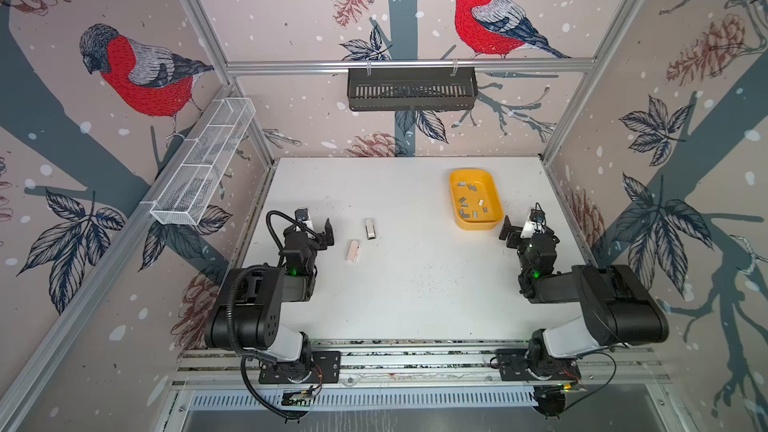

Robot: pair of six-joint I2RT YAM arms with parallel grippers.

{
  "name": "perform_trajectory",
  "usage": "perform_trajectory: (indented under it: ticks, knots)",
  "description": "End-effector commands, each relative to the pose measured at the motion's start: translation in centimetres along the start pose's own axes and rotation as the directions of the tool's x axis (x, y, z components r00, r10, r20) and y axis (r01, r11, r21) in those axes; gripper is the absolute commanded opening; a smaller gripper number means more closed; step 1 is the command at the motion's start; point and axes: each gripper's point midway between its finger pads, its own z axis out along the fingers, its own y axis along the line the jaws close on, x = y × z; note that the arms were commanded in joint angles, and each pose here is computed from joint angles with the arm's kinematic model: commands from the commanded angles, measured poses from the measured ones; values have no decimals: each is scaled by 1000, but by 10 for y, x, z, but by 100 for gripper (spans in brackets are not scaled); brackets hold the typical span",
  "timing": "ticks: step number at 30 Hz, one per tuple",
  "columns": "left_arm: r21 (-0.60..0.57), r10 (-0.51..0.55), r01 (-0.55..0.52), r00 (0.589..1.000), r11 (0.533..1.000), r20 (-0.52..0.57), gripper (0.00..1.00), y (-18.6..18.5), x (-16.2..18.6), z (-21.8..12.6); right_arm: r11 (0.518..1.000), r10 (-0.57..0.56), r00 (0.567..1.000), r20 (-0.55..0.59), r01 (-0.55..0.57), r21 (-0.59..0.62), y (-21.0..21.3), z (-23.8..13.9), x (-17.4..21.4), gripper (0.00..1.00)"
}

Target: Load the staples into the stapler

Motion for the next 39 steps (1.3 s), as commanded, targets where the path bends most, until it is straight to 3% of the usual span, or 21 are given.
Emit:
perform_trajectory:
  ticks: [1,39]
  knots:
    - [2,-2,2,999,1000,49,98,0,-14,0,1000,17,1000,23,-17,-6,1,0,-6,100]
    - [2,-1,1,999,1000,49,98,0,-13,0,1000,17,1000,21,-17,-14,2,0,-6,100]
